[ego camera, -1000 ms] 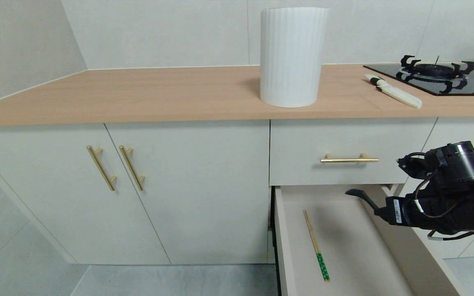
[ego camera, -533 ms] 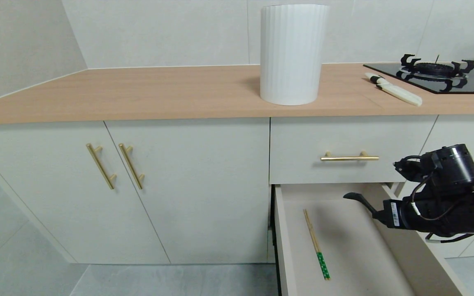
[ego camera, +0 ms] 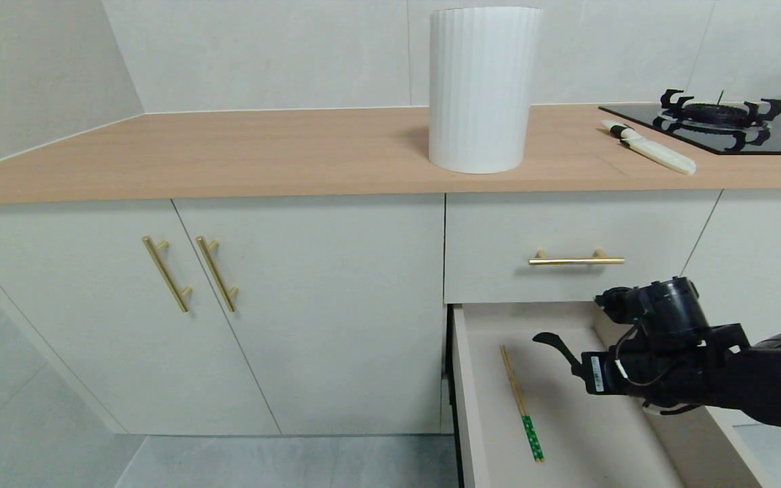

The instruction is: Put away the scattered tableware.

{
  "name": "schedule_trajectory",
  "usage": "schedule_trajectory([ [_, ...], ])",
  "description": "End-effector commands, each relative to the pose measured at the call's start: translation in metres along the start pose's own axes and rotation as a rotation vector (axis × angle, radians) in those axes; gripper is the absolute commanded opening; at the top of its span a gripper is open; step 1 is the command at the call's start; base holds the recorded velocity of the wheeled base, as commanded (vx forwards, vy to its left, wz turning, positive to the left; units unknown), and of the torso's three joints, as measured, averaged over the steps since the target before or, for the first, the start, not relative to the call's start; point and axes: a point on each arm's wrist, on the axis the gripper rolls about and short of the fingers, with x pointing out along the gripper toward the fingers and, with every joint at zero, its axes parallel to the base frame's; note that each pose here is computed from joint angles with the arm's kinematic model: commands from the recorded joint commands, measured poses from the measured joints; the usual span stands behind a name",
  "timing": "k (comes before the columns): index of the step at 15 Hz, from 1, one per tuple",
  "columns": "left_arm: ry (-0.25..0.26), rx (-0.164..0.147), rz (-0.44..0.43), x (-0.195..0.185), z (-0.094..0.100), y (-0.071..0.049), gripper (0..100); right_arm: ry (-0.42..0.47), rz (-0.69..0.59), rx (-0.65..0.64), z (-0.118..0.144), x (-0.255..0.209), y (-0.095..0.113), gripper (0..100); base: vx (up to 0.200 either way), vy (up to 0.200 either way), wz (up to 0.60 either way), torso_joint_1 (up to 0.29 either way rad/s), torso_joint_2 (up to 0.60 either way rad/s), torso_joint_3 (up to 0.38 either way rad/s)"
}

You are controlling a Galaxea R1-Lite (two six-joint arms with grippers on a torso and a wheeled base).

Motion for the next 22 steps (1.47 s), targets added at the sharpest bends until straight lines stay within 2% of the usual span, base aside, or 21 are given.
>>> schedule_trajectory([
  [1,0.002,0.0,0.0,0.0,0.0,0.0,100,0.097,-0.055,-0.001,-0.027,0.045,-0.006,0,0.0,0.0,0.0,0.0,0.0,0.0],
  [4,0.001,0.0,0.0,0.0,0.0,0.0,100,0.078,-0.133,-0.006,-0.038,0.068,-0.009,0,0.0,0.0,0.0,0.0,0.0,0.0],
  [13,0.001,0.0,-0.001,0.0,0.0,0.0,100,0.147,-0.163,-0.007,-0.057,0.09,-0.012,0,0.0,0.0,0.0,0.0,0.0,0.0],
  [22,0.001,0.0,-0.001,0.0,0.0,0.0,100,0.114,-0.183,-0.006,-0.062,0.101,-0.014,0,0.0,0.0,0.0,0.0,0.0,0.0],
])
